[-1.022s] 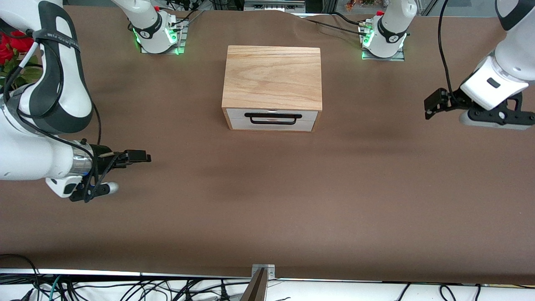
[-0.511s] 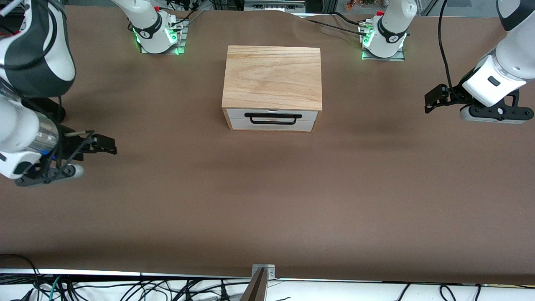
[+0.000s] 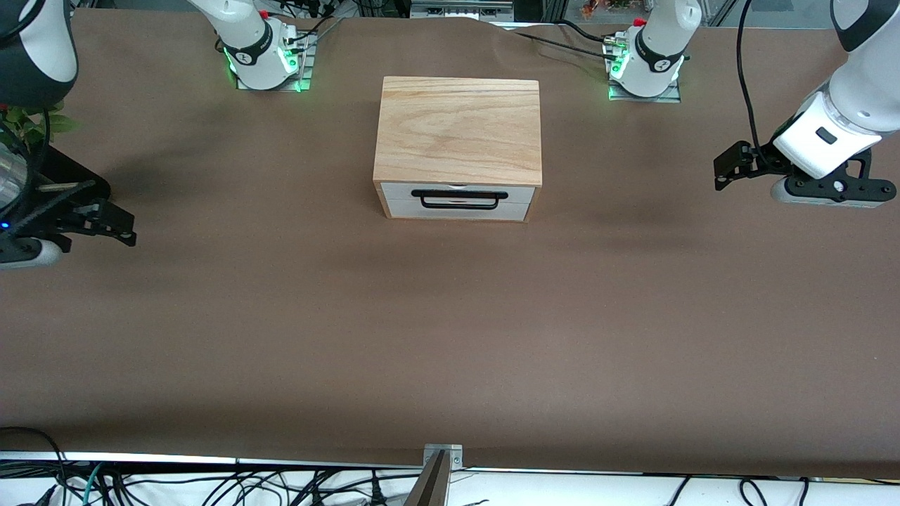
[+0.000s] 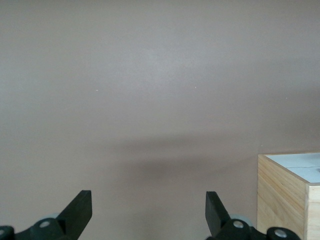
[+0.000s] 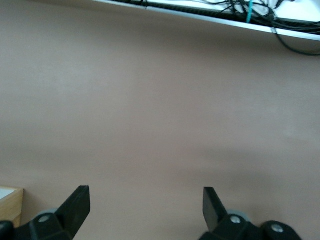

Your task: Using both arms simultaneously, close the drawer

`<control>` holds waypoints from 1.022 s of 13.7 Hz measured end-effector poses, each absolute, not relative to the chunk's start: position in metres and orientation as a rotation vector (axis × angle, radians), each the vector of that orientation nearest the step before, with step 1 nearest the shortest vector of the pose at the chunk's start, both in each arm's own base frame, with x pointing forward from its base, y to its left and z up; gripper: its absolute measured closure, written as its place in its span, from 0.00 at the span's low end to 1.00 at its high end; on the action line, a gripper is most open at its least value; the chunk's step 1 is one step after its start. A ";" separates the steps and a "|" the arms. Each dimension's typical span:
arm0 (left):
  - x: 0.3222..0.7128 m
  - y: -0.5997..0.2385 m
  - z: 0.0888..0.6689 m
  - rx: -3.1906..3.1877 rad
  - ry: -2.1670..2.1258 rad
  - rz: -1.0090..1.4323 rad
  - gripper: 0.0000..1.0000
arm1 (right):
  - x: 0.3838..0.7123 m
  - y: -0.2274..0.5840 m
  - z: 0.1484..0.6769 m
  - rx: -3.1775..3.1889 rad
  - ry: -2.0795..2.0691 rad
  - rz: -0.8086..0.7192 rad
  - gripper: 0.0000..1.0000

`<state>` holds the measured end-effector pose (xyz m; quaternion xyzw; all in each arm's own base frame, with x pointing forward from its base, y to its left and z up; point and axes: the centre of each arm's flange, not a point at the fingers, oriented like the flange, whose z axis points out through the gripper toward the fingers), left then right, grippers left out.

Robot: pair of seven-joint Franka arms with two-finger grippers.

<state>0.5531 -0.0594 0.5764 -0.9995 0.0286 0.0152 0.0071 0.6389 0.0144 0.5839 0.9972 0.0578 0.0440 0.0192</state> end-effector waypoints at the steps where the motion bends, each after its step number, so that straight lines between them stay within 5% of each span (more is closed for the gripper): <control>1: 0.553 -0.060 0.576 -3.126 0.090 0.048 0.00 | 0.632 0.011 0.590 3.093 0.170 0.151 0.00; 9: 0.553 -0.056 0.576 -3.126 0.080 0.049 0.00 | 0.593 0.000 0.607 3.099 -0.008 0.109 0.00; 14: 0.553 -0.057 0.577 -3.126 0.082 0.050 0.00 | 0.597 -0.003 0.584 3.100 -0.086 0.030 0.00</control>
